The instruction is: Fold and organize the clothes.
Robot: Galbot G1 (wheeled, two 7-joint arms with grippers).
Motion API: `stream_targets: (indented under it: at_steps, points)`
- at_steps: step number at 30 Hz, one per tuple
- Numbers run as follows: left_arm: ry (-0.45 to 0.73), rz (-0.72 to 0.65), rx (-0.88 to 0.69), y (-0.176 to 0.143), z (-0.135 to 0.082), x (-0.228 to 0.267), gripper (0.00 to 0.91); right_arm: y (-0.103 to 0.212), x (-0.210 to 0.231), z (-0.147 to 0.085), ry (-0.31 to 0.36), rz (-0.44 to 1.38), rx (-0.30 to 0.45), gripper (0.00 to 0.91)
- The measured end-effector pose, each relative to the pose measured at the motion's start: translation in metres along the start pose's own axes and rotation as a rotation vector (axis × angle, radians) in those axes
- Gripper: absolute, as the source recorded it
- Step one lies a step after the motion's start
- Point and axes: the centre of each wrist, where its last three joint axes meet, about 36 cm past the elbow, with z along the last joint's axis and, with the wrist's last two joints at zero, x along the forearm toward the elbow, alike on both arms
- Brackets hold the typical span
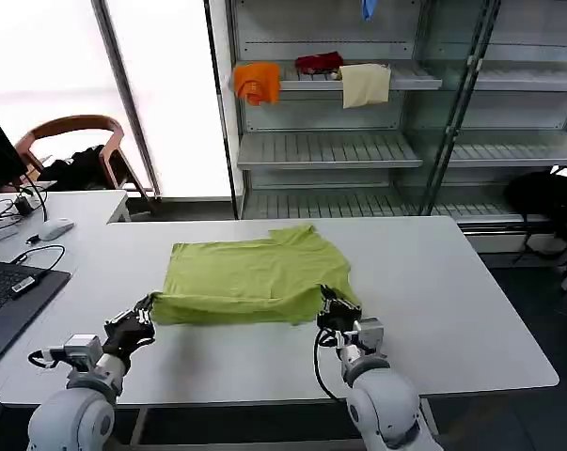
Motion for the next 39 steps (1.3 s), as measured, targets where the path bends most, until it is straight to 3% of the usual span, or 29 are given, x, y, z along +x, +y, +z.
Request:
stream_targets:
  at_steps: [16, 17, 18, 19, 20, 21, 39]
  points:
    - [0.016, -0.037, -0.062, 0.0, 0.004, -0.026, 0.01, -0.001, -0.031, -0.007, -0.001, 0.015, 0.032, 0.0]
    - [0.018, -0.038, -0.065, 0.001, 0.004, -0.028, 0.01, 0.0, -0.032, -0.008, -0.002, 0.014, 0.034, 0.05]
    - [0.021, -0.039, -0.068, 0.001, 0.005, -0.029, 0.06, 0.0, -0.034, -0.008, -0.001, 0.015, 0.036, 0.574]
    - [0.023, -0.04, -0.071, 0.001, 0.005, -0.03, 0.121, 0.0, -0.036, -0.008, -0.001, 0.016, 0.038, 0.907]
    - [0.025, -0.041, -0.073, 0.002, 0.006, -0.031, 0.645, 0.001, -0.037, -0.008, -0.001, 0.018, 0.041, 0.907]
    - [0.028, -0.04, -0.076, 0.002, 0.006, -0.032, 0.907, 0.001, -0.039, -0.008, -0.001, 0.02, 0.044, 0.907]
    - [0.019, -0.057, -0.095, 0.001, 0.003, -0.044, 0.907, -0.018, -0.048, -0.014, -0.011, 0.066, 0.079, 0.907]
